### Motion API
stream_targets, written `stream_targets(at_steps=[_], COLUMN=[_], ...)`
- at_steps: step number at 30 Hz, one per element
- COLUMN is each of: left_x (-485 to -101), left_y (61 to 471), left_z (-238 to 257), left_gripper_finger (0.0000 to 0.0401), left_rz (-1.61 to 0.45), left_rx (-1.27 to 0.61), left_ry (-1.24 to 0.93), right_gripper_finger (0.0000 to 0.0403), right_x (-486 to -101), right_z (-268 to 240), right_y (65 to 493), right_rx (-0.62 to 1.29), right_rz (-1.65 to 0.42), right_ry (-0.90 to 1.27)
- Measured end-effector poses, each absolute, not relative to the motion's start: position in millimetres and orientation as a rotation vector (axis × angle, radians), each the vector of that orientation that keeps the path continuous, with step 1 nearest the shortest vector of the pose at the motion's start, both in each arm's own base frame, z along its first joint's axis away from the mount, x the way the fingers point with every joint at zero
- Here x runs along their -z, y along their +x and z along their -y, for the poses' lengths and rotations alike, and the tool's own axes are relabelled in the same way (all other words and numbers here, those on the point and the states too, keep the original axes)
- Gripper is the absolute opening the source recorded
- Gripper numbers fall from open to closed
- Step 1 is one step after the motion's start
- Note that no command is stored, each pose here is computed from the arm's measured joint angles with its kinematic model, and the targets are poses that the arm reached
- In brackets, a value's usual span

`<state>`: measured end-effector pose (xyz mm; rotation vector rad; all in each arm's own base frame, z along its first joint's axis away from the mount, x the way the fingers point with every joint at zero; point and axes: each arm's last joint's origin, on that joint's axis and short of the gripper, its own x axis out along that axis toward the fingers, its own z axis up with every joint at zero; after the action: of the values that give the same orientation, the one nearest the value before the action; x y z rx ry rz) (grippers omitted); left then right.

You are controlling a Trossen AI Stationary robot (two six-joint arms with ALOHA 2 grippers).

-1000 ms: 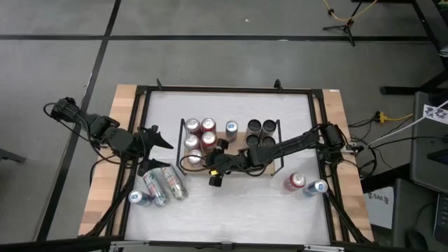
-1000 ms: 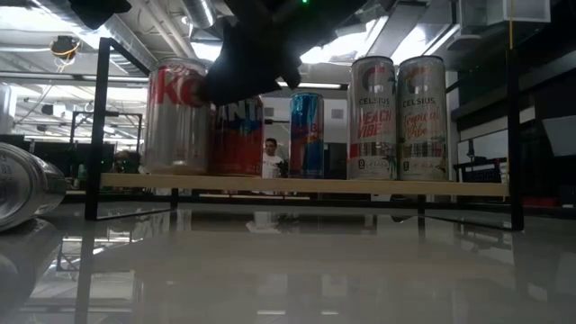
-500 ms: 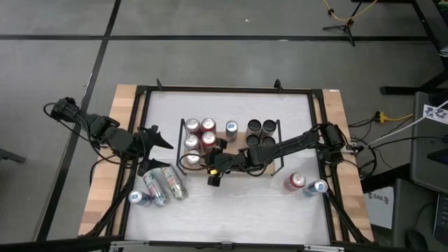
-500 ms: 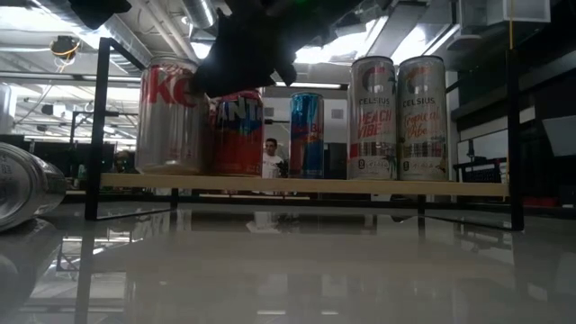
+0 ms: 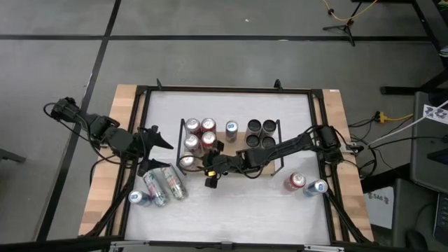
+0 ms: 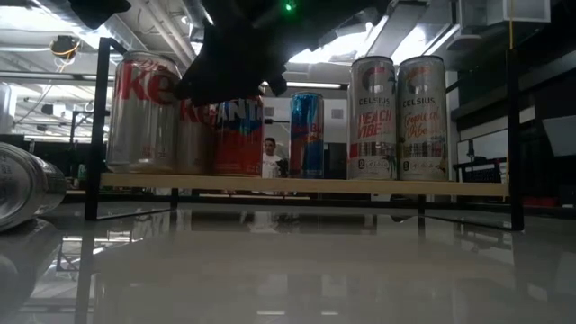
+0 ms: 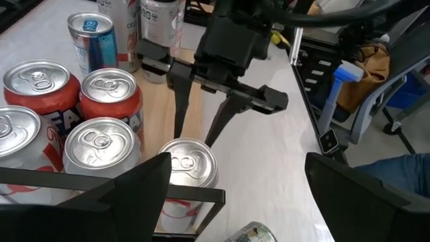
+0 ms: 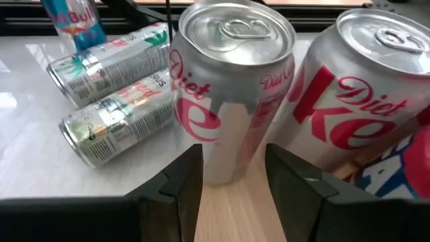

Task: Place canned beverage on shelf
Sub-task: Put the red soda can on the shelf aligned with the other red soda can

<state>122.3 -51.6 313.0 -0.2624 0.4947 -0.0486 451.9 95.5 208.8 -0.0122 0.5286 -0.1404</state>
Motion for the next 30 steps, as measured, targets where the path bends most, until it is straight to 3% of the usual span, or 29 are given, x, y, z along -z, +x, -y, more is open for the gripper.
stream_targets(at_steps=[10,20,30], left_x=[-312.0,-293.3,-288.8], left_y=[121.7,109.3,105.2], left_z=[51.7,46.0,43.8], left_gripper_finger=[0.0336,0.0336,0.0336], left_rz=[-0.509,-0.734,-0.79], left_rx=[0.057,-0.026,-0.079], left_ry=[-0.261,-0.279,-0.312], right_gripper_finger=[0.0156,0.0156,0.0156], right_x=[-218.5,-229.8,-278.5], right_z=[-94.5,-94.7,-94.8], right_y=[445.8,442.3,418.5], right_rx=[0.137,0.102,-0.087], right_rz=[-0.549,-0.533,-0.509], right_ry=[-0.016,0.002,0.065])
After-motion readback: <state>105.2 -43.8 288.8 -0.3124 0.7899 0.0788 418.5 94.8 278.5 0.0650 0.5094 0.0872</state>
